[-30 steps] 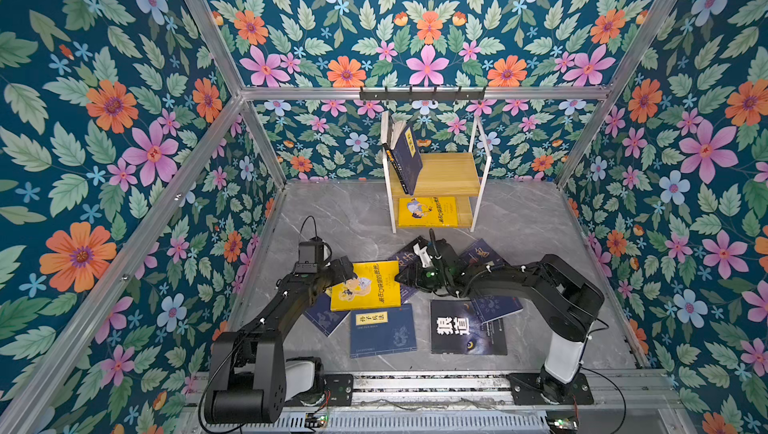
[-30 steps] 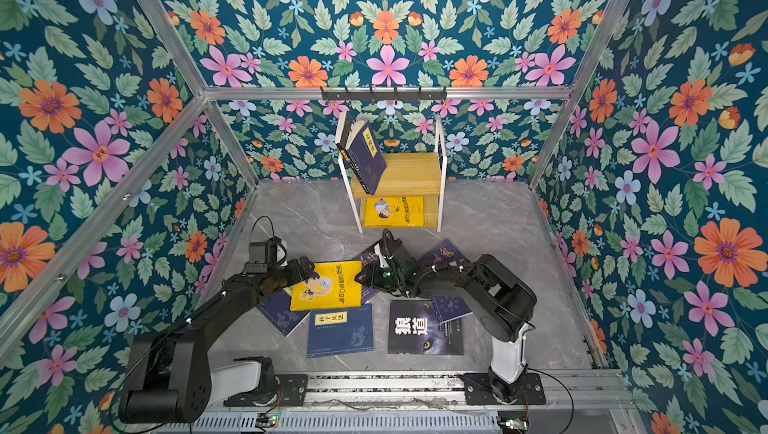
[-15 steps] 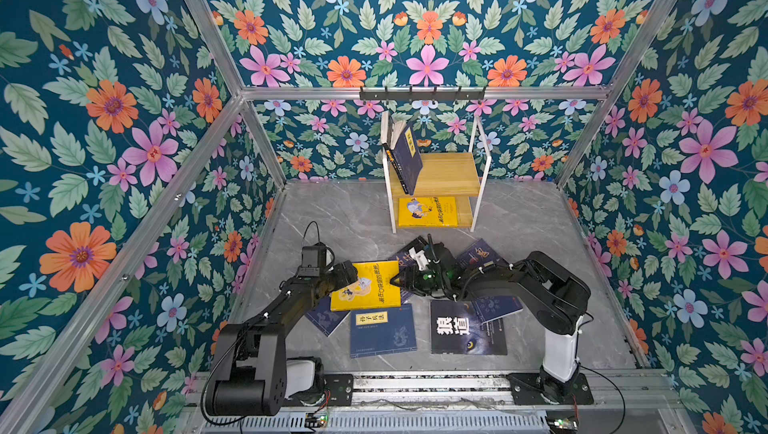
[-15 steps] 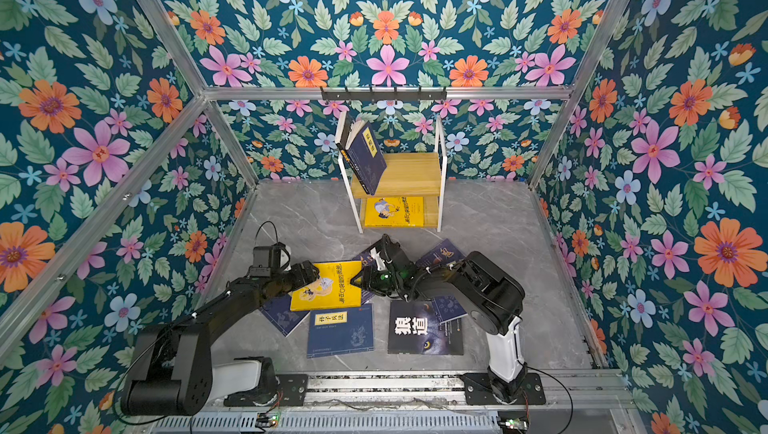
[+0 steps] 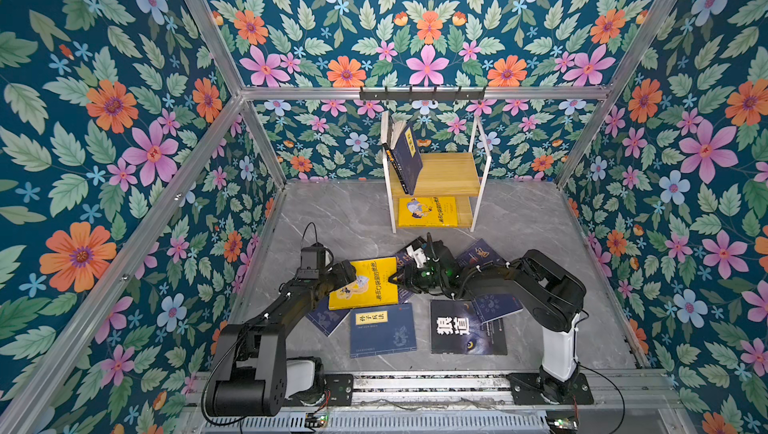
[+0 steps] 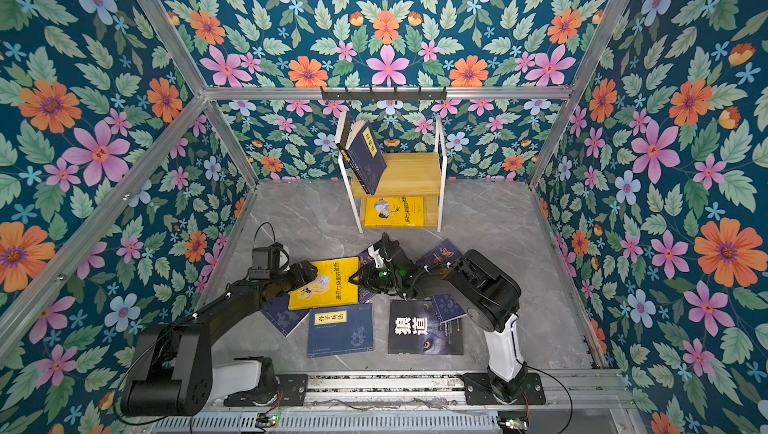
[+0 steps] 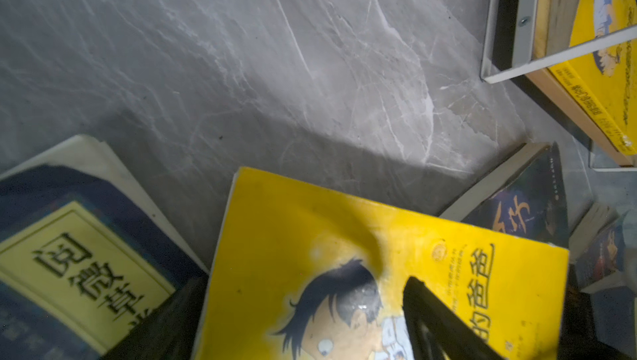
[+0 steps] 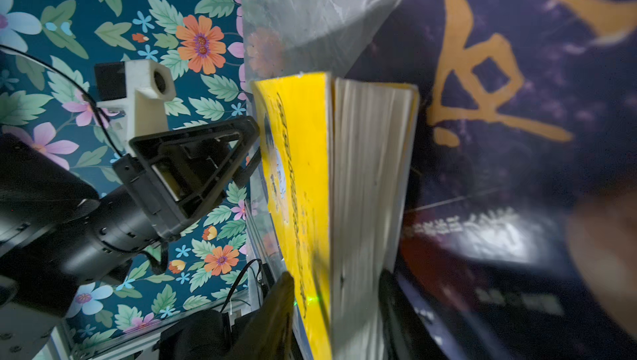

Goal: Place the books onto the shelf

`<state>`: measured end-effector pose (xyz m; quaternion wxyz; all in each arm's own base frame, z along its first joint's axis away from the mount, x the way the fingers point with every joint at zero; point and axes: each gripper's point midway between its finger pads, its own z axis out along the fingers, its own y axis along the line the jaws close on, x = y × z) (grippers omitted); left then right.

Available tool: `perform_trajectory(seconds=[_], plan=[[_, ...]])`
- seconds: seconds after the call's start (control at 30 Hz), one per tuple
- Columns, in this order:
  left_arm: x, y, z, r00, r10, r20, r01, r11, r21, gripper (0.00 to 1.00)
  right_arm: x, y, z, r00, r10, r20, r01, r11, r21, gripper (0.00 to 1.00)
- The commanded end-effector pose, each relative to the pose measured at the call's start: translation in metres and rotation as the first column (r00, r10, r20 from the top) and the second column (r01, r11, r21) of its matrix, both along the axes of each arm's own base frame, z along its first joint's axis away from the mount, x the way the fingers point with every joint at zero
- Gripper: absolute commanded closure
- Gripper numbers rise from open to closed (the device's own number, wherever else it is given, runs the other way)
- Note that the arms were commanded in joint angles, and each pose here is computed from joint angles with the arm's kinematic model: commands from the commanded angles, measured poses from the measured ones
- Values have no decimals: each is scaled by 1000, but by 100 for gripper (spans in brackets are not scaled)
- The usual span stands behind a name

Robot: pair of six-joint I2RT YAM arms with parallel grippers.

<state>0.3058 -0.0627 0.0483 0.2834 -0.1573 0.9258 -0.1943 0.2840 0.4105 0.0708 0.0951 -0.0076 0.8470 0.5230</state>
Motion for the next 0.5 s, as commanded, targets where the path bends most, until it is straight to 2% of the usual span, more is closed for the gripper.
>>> perform_trajectory(seconds=[0.0, 0.27, 0.47], plan=[[-1, -14, 6, 1000, -27, 9, 27, 997, -79, 9, -3, 13, 32, 997, 55, 45, -60, 990, 126, 60], [1, -15, 7, 1000, -19, 9, 20, 995, -97, 10, -5, 6, 44, 997, 36, 66, -46, 987, 154, 62], [2, -16, 6, 1000, -16, 6, 17, 994, -104, 11, -3, 8, 53, 996, 35, 76, -49, 981, 187, 56]])
